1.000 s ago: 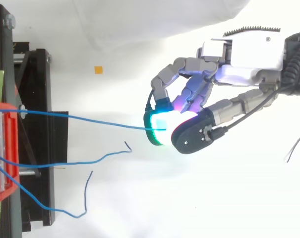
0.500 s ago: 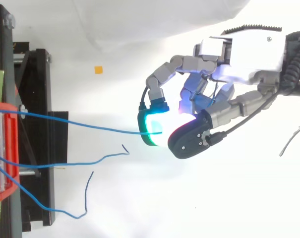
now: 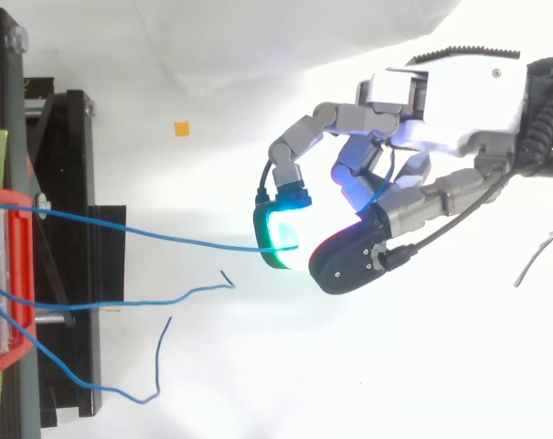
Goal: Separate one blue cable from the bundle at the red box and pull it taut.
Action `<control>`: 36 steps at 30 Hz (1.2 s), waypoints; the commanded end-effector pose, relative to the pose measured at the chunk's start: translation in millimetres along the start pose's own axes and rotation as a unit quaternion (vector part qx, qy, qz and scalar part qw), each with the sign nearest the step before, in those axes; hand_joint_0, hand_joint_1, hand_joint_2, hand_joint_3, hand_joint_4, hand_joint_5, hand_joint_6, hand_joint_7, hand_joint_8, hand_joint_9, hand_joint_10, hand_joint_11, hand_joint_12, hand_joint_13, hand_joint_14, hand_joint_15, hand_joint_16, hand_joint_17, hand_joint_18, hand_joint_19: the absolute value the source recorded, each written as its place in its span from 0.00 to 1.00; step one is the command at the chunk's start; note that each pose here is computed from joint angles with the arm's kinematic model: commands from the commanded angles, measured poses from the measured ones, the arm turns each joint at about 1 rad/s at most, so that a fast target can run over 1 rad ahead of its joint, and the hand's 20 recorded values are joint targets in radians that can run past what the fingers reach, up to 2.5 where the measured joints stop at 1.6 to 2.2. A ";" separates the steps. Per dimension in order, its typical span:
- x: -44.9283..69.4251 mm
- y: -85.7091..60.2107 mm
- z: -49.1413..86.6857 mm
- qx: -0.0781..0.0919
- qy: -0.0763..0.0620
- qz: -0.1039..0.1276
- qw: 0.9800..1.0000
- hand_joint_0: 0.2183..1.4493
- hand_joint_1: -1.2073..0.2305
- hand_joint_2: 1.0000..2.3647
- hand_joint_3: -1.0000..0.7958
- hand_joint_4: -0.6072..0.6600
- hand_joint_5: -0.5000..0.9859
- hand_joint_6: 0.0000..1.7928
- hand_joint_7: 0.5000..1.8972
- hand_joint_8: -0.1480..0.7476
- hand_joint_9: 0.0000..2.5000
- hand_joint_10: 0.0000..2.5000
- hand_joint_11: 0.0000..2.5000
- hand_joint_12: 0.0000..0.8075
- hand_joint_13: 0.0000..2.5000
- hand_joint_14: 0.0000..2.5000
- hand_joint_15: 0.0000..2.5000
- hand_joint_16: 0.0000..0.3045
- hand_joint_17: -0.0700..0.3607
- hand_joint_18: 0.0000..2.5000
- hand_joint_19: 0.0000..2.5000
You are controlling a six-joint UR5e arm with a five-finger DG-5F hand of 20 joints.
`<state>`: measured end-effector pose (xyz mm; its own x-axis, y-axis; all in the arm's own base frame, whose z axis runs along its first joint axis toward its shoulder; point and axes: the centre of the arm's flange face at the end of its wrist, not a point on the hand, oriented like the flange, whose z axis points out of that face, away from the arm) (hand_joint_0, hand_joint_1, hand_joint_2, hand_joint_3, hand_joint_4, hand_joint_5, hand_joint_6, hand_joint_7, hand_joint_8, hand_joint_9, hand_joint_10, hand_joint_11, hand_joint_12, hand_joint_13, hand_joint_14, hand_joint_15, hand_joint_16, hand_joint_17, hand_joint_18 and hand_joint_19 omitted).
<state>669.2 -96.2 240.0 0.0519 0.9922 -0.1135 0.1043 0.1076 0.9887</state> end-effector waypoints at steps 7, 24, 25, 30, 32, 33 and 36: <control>0.0 0.0 0.0 0.000 0.000 0.000 1.000 0.32 0.33 0.01 0.52 0.40 0.25 0.49 0.49 0.48 0.42 0.52 0.66 0.44 0.42 0.75 0.59 0.15 0.39 0.47 0.56; 0.0 0.0 0.0 0.000 0.000 0.000 1.000 0.32 0.33 0.01 0.52 0.38 0.25 0.49 0.48 0.47 0.43 0.50 0.66 0.44 0.43 0.73 0.59 0.15 0.40 0.47 0.55; 0.0 -0.7 -0.4 0.001 0.000 -0.001 1.000 0.32 0.33 0.01 0.52 0.38 0.25 0.49 0.47 0.47 0.43 0.50 0.66 0.44 0.43 0.73 0.59 0.15 0.39 0.47 0.55; 0.0 0.0 0.0 0.000 0.000 0.000 1.000 0.32 0.33 0.01 0.51 0.38 0.25 0.49 0.48 0.47 0.43 0.50 0.67 0.44 0.44 0.72 0.60 0.14 0.39 0.47 0.55; 0.0 0.0 0.0 0.000 0.000 0.000 1.000 0.32 0.33 0.01 0.51 0.38 0.25 0.49 0.48 0.47 0.43 0.49 0.67 0.43 0.44 0.72 0.60 0.15 0.39 0.46 0.55; 0.0 0.0 0.0 0.000 0.000 0.000 1.000 0.32 0.33 0.01 0.51 0.39 0.25 0.49 0.48 0.47 0.43 0.49 0.67 0.43 0.44 0.72 0.60 0.15 0.39 0.46 0.55; 0.0 -0.7 -0.4 0.001 0.000 0.000 1.000 0.32 0.33 0.01 0.51 0.38 0.25 0.49 0.49 0.47 0.43 0.48 0.68 0.44 0.44 0.71 0.60 0.14 0.39 0.46 0.54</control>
<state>669.0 -96.2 239.9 0.0522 0.9922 -0.1136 0.1052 0.1076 0.9886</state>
